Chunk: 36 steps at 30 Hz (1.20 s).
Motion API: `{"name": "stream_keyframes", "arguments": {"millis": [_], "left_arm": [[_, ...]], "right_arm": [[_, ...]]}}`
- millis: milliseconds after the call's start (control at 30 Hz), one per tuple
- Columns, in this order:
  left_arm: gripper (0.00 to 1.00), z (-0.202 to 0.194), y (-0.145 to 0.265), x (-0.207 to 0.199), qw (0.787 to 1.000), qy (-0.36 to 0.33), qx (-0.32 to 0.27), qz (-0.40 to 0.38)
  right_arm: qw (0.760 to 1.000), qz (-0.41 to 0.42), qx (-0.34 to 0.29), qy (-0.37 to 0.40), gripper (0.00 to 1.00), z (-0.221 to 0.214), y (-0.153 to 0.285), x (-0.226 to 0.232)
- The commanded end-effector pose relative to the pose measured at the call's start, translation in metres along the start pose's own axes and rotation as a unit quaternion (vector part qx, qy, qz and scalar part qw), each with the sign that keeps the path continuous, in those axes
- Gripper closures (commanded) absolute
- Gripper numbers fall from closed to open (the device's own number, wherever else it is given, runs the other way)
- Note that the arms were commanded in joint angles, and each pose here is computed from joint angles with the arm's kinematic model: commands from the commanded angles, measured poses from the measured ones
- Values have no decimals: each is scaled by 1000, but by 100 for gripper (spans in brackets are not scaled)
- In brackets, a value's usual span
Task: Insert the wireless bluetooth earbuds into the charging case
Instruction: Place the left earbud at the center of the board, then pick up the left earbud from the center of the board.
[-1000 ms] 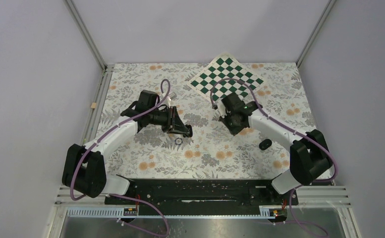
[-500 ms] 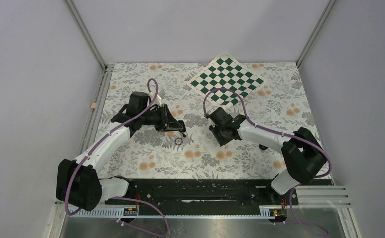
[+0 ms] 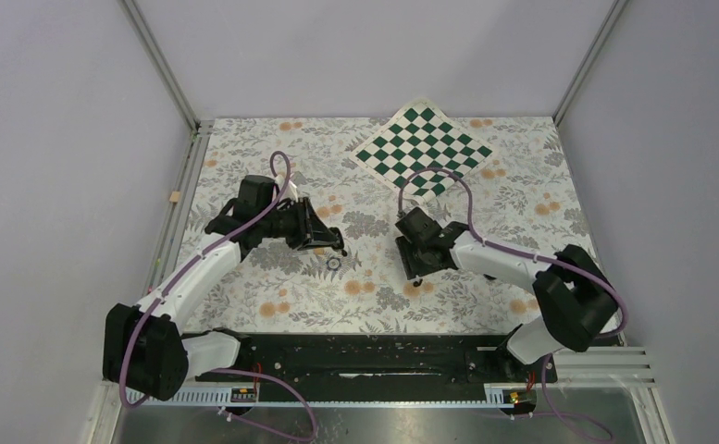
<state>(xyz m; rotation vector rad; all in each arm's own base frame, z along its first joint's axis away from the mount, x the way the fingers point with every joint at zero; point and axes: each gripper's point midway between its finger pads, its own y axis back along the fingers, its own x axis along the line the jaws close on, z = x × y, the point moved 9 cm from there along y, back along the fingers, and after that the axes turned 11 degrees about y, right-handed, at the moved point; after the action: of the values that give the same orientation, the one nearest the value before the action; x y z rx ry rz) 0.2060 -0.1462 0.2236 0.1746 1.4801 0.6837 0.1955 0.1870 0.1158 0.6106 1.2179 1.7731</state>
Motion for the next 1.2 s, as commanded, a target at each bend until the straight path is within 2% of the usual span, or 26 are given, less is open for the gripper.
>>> {"name": "stream_keyframes", "arguments": {"millis": [0, 100, 167, 267, 367, 433, 567, 667, 900, 1167], "left_arm": [[100, 3, 9, -11, 999, -23, -27, -16], [100, 3, 8, -10, 999, -22, -28, -15], [100, 4, 7, -10, 999, -20, -27, -16], [100, 4, 7, -10, 999, -18, -29, -16], [100, 5, 6, -9, 999, -17, -28, -16], [100, 5, 5, -8, 999, -15, -25, -16], [100, 6, 3, -7, 1000, -13, -24, -15], [100, 6, 3, -8, 999, -14, -24, -15], [100, 5, 2, -5, 1000, -9, -22, -13], [100, 5, 1, -5, 1000, -8, -22, -17]], "right_arm": [[994, 28, -69, -75, 46, 5, 24, 5], [988, 38, -106, -104, 44, 5, 33, 5], [984, 25, -122, -130, 36, 1, 36, 2], [978, 6, -118, -169, 32, -6, 42, -2], [967, -11, -89, -240, 38, -17, 44, -2], [962, 6, -74, -262, 44, -23, 40, 3], [959, 11, -22, -281, 51, -36, 28, 12], [959, 2, -7, -283, 58, -41, 21, 18], [961, -23, 28, -272, 59, -45, 7, 21], [963, -29, 28, -267, 62, -38, -4, 23]]}}
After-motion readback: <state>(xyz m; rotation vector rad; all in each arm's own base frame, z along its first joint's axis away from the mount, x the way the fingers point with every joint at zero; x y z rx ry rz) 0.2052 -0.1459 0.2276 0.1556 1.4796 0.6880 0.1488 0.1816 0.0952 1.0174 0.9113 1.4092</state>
